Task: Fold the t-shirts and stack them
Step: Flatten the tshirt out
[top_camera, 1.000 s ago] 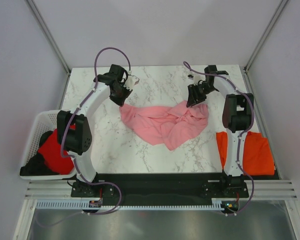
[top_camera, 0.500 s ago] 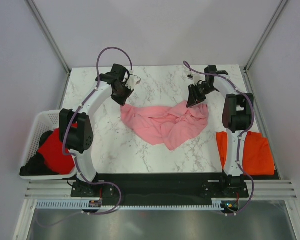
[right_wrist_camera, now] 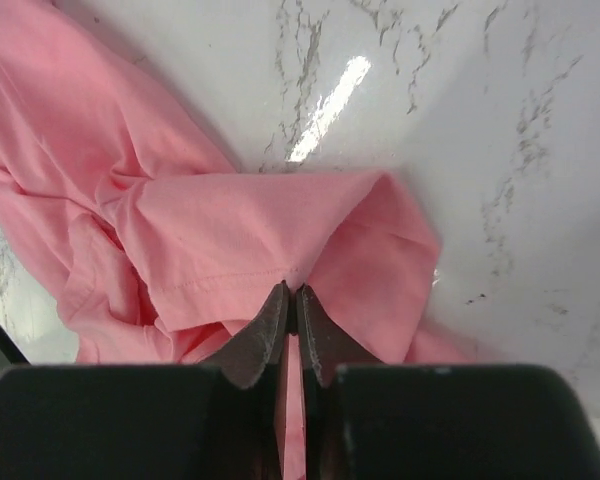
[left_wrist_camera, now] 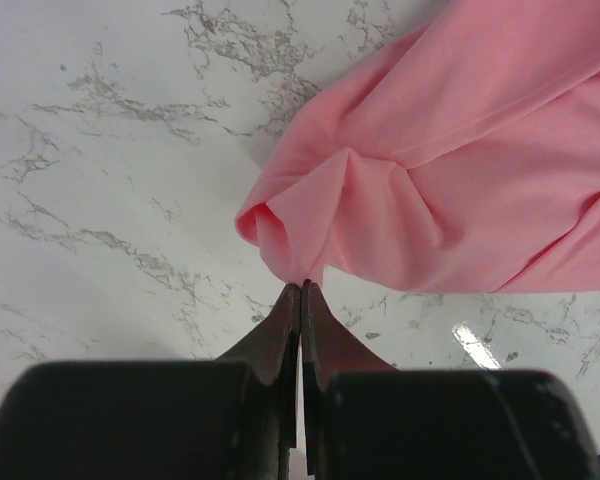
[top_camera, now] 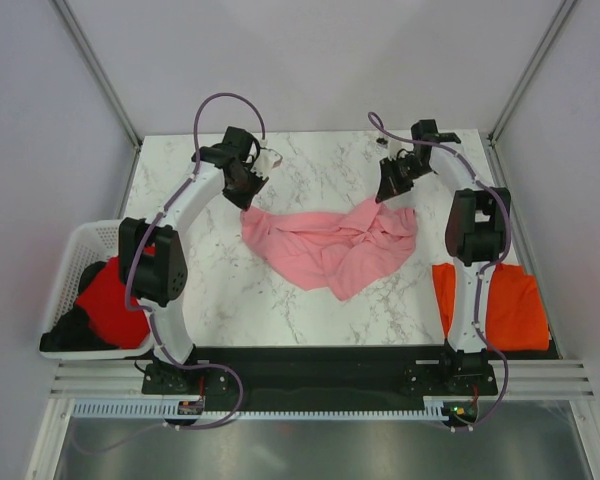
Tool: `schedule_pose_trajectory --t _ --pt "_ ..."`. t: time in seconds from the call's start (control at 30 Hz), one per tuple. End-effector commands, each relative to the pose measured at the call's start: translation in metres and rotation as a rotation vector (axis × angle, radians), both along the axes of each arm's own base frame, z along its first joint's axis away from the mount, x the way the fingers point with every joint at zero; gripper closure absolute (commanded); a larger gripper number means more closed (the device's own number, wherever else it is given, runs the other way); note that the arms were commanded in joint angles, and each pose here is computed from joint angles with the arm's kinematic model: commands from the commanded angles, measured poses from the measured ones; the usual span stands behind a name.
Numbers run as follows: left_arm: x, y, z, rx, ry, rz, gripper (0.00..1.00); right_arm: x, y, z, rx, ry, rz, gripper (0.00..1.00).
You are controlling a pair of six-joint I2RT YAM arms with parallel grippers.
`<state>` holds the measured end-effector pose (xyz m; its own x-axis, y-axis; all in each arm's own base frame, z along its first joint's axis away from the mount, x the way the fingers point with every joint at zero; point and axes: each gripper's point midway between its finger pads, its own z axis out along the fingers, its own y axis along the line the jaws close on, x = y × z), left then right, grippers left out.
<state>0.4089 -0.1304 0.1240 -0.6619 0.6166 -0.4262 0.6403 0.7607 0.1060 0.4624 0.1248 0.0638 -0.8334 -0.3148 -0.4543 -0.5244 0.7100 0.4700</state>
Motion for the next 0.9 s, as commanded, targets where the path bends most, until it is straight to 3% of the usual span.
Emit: schedule_pose_trajectory --t 0.0,0.17,0.47,0.67,0.87 --pt "0.015 0.001 0.035 0.01 -0.102 -0.001 0.98 0.033 -0.003 0.09 -0.01 -0.281 0.007 0.9" --pt "0.03 0.01 0.081 0.01 -0.228 0.011 0.98 0.054 -0.009 0.168 -0.034 -0.52 -0.028 1.0" --pt "0.029 0.012 0.209 -0.084 -0.523 0.025 0.98 0.046 -0.02 0.327 -0.027 -0.951 -0.146 1.0" --pt "0.014 0.016 0.281 -0.152 -0.684 0.047 0.98 0.008 -0.032 0.383 -0.067 -1.087 -0.199 1.0" --pt "-0.006 0.019 0.309 -0.195 -0.748 0.051 0.98 -0.029 -0.044 0.411 -0.147 -1.198 -0.178 1.0"
